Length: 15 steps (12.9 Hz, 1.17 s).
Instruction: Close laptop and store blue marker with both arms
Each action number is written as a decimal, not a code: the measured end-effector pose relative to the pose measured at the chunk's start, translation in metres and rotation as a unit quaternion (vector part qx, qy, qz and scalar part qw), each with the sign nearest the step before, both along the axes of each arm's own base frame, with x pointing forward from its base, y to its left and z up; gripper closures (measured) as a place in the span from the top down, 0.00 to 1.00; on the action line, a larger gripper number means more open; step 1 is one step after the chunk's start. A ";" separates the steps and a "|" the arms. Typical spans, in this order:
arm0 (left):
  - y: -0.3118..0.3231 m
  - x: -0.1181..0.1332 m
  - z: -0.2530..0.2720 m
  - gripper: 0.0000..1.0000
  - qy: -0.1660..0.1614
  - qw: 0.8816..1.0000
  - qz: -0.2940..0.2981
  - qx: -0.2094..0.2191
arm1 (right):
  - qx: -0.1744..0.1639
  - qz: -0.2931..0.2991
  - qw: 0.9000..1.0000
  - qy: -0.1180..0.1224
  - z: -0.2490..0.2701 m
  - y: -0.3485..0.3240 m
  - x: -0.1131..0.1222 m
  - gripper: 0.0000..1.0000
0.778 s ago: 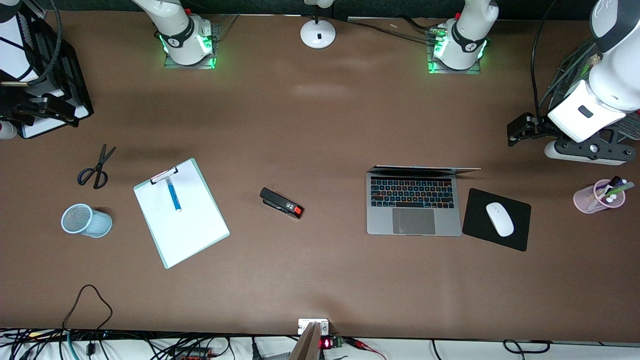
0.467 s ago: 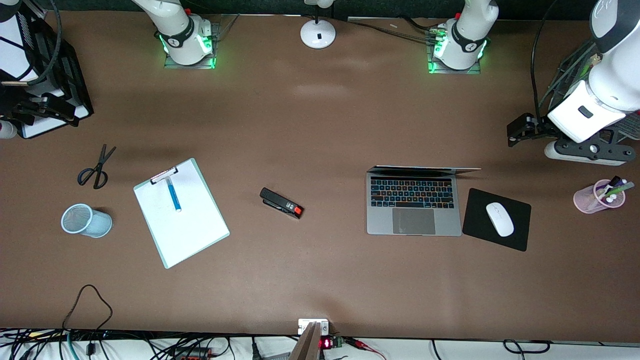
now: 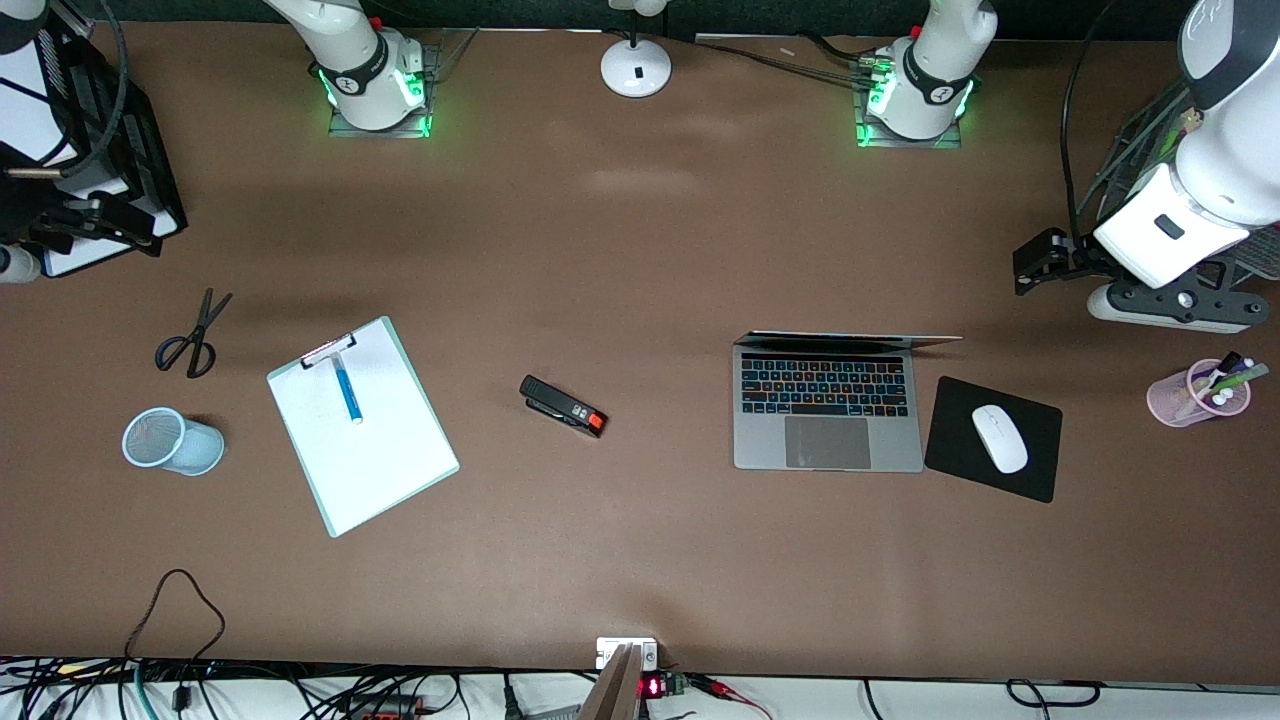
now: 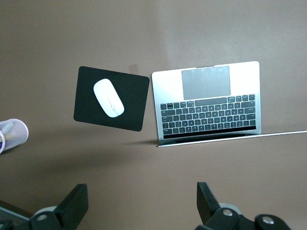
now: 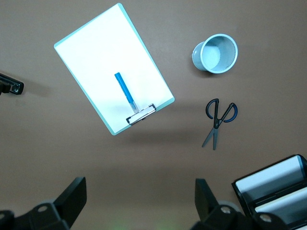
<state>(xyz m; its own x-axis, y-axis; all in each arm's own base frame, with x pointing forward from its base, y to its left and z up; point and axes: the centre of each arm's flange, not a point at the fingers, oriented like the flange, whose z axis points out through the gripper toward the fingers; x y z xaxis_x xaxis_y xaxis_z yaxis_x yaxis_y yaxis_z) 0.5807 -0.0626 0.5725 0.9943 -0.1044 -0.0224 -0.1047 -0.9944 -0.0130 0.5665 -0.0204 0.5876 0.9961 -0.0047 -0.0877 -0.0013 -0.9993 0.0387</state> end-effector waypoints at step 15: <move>-0.018 0.027 -0.085 1.00 0.029 0.999 -0.011 -0.008 | 0.019 0.094 0.995 0.028 -0.213 0.058 0.094 1.00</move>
<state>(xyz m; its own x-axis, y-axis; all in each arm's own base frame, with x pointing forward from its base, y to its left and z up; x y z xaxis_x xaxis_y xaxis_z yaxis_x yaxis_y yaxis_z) 0.6075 -0.0806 0.4877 0.9888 -0.1276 -0.0774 -0.1273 -0.9918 0.0090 0.6608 0.0381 0.3749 0.9725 0.1863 -0.1397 0.1876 -0.9822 -0.0035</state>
